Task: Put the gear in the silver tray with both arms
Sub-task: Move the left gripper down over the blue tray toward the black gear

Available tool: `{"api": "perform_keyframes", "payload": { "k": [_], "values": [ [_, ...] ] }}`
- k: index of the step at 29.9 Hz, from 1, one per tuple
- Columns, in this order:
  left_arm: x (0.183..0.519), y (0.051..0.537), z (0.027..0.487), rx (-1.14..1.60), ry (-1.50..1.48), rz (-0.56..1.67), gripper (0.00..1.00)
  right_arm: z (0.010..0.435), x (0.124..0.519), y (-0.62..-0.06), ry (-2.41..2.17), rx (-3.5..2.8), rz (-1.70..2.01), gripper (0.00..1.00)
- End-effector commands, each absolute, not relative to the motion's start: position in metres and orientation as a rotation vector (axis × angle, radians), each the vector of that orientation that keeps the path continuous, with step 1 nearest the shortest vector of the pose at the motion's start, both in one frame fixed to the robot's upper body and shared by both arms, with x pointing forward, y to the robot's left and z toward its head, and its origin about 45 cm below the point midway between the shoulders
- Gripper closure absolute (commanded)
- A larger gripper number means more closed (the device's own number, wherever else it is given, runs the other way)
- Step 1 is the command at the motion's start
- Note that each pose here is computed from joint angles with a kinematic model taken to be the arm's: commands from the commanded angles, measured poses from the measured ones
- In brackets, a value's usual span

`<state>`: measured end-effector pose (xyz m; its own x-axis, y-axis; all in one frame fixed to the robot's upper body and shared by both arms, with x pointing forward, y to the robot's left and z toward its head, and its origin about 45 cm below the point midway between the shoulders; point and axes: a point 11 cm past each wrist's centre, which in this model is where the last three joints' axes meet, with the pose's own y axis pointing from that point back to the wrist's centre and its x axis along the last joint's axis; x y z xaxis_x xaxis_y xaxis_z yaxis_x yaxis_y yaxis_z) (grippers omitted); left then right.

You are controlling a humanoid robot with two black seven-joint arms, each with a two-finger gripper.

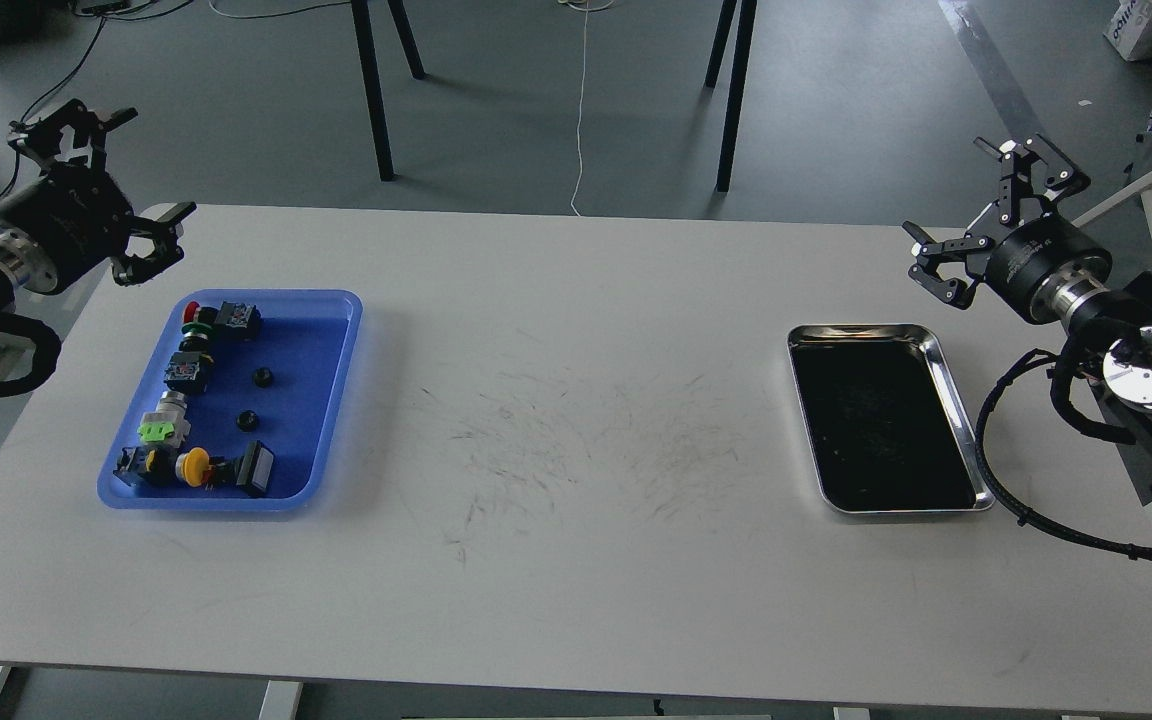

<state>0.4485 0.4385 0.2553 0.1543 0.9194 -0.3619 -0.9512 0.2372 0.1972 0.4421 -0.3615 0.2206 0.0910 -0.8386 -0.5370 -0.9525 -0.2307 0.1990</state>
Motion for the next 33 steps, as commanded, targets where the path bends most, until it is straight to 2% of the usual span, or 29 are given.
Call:
{"api": "perform_keyframes", "payload": {
  "k": [1, 9, 17, 21, 27, 33],
  "values": [
    [0.450, 0.435, 0.254, -0.087, 0.454, 1.338, 0.01, 0.226, 0.449, -0.366, 1.824, -2.144, 0.815, 0.01],
    [0.450, 0.428, 0.249, -0.078, 0.463, 1.321, 0.01, 0.228, 0.459, -0.342, 1.784, -2.193, 0.816, 0.01],
    [0.447, 0.410, 0.253, -0.010, 0.422, 1.247, 0.01, 0.221, 0.457, -0.341, 1.792, -2.206, 0.829, 0.01],
    [0.437, 0.393, 0.264, 0.116, 0.338, 1.141, 0.01, 0.221, 0.457, -0.339, 1.792, -2.219, 0.828, 0.01],
    [0.427, 0.382, 0.254, 0.341, 0.213, 1.048, 0.01, 0.220, 0.456, -0.337, 1.787, -2.229, 0.827, 0.01],
    [0.418, 0.379, 0.270, 0.409, 0.118, 0.989, 0.01, 0.223, 0.456, -0.339, 1.785, -2.233, 0.818, 0.01]
  ]
}}
